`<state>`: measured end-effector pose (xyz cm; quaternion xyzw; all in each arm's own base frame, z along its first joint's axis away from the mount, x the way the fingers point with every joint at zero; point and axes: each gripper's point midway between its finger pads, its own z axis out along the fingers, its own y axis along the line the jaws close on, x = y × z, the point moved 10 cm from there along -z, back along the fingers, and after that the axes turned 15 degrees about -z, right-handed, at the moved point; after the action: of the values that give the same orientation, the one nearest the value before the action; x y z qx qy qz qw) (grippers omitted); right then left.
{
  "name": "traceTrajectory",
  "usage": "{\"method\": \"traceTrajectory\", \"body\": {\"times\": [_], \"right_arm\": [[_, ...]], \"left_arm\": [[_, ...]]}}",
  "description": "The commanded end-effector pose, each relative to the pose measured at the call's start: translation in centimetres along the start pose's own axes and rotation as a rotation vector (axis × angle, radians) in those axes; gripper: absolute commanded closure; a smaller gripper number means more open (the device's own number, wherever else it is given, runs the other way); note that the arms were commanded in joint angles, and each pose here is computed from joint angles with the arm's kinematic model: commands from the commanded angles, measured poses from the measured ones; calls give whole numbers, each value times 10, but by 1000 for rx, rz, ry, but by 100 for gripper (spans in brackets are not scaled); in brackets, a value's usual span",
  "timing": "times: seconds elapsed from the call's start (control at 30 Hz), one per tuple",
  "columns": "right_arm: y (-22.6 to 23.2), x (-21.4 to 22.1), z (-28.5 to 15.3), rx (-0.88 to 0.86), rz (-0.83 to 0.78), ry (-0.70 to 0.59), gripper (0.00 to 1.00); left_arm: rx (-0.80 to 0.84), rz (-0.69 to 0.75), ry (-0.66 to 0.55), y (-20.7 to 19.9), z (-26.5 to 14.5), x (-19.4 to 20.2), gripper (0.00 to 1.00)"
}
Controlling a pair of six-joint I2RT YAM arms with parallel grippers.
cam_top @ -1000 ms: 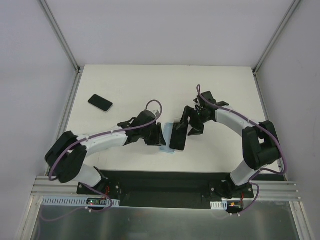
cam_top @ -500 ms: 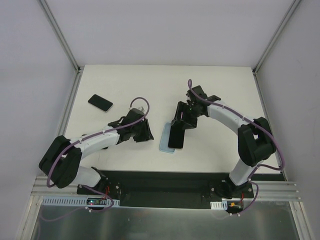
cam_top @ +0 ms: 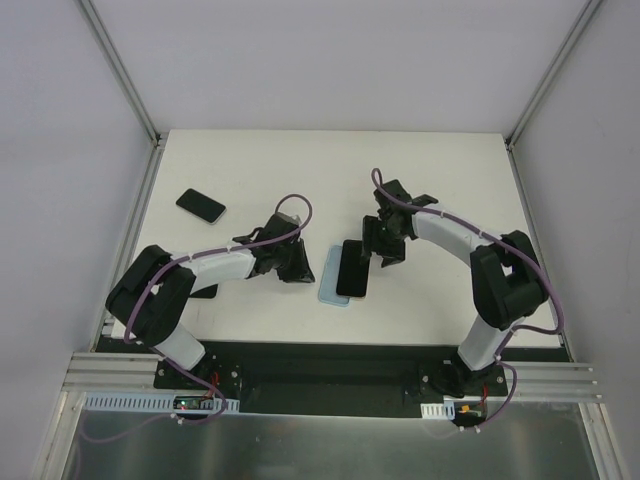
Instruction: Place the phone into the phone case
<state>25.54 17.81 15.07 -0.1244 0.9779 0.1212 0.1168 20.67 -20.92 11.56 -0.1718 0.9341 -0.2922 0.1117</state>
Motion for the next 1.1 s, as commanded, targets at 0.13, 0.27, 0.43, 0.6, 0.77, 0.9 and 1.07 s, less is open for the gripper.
{"method": "traceTrajectory", "body": {"times": [0.13,0.27,0.43,0.6,0.77,0.9,1.07], "right_arm": [[10,5,23,-56,-83,37,42],[14,8,25,-74,-101,41,46],[23,12,29,-86,-145,49,56],[30,19,31,-90,-183,54,61],[36,23,30,-102,-197,58,63],[38,25,32,-98,-167,85,64],[41,28,36,-76,-47,107,64]], "left_arm": [[81,-30,65,-1,14,2,88],[83,-29,76,-1,18,3,88],[84,-31,85,-1,21,4,88],[84,-26,85,-2,22,5,88],[80,-24,91,-3,25,7,88],[82,-22,98,-4,26,7,88],[89,-10,111,-9,27,11,88]]}}
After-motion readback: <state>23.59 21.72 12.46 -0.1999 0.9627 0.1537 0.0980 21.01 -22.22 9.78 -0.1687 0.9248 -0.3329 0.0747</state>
